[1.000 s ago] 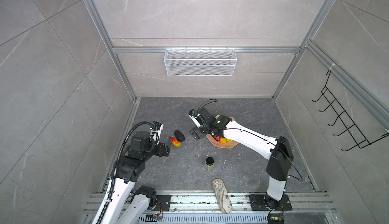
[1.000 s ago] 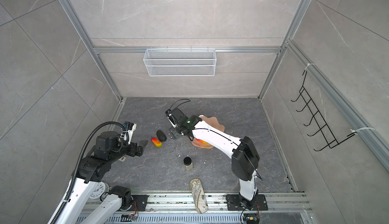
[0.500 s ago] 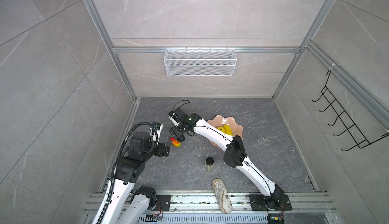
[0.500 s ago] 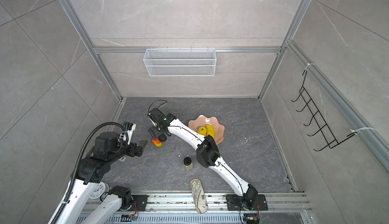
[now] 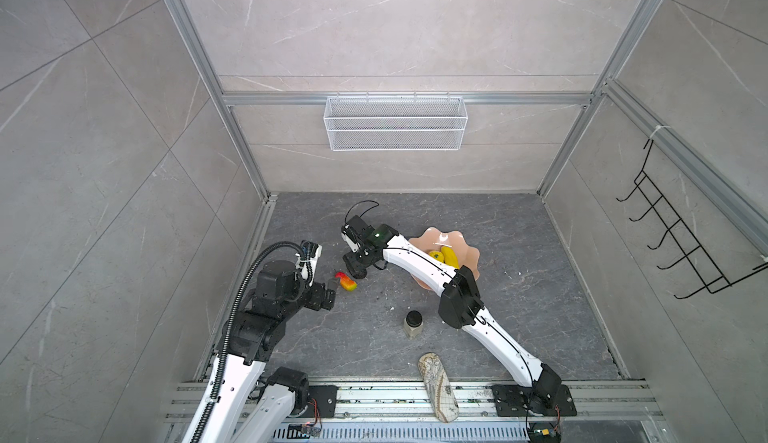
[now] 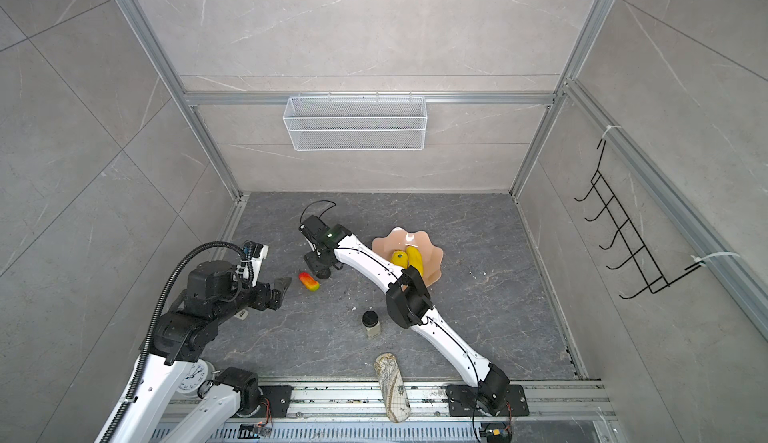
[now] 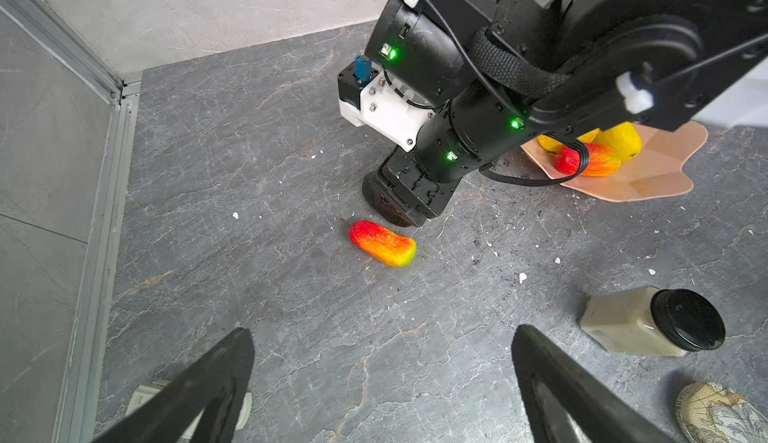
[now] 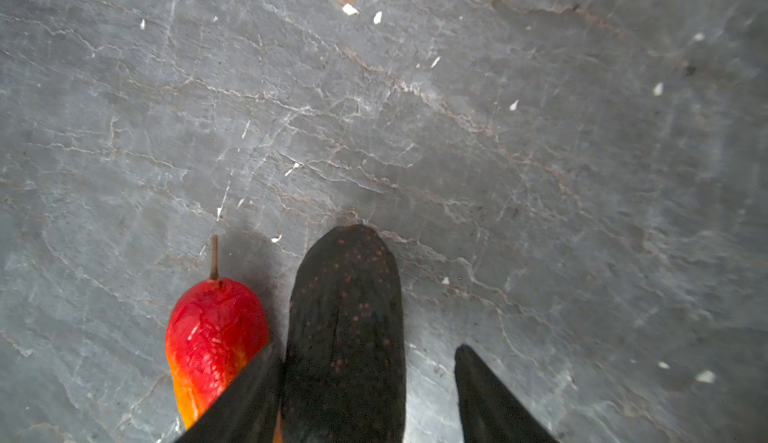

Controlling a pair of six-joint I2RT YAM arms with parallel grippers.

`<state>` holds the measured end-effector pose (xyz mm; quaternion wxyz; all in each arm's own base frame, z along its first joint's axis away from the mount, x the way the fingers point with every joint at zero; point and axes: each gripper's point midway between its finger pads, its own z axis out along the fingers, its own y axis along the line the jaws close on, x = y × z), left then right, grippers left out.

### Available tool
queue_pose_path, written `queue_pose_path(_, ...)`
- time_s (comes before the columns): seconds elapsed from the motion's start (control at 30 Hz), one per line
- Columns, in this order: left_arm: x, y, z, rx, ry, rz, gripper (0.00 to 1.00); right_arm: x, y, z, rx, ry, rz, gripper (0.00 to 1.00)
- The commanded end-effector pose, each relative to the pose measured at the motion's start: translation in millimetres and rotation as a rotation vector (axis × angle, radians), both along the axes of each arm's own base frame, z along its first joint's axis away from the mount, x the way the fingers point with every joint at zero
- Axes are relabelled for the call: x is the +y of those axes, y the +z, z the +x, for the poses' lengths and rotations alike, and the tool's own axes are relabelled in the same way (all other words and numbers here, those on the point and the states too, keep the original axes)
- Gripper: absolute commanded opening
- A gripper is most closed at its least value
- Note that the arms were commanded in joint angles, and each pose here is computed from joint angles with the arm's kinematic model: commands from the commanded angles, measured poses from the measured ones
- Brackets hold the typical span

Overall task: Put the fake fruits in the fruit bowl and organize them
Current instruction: 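Move the right gripper back to the black avocado and grasp it, then carry the black avocado with the right gripper into the bowl and release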

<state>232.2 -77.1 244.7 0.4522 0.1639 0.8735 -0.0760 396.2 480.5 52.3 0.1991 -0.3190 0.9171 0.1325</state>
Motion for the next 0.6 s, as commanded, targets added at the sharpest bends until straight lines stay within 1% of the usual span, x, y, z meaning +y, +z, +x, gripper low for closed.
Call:
queue_pose_path(0.0, 1, 3, 2, -0.020, 0.002, 0.001, 1.00, 7, -21, -7, 0.052, 0.004, 0.017, 0.64)
queue_pose_path(0.1, 1, 3, 2, -0.020, 0.002, 0.002, 1.00, 8, -20, -8, 0.057, 0.005, 0.023, 0.56)
queue_pose_path(0.2, 1, 3, 2, -0.020, 0.001, 0.002, 1.00, 8, -18, -9, 0.058, 0.012, 0.027, 0.53)
queue_pose_path(0.3, 1, 3, 2, -0.020, 0.003, 0.002, 1.00, 7, -13, -11, 0.055, 0.025, 0.024, 0.33)
queue_pose_path(0.33, 1, 3, 2, -0.020, 0.003, 0.003, 1.00, 6, -10, -11, 0.053, 0.029, 0.021, 0.30)
queue_pose_path(0.57, 1, 3, 2, -0.021, 0.003, 0.003, 1.00, -2, 37, -17, -0.001, 0.079, 0.036, 0.28)
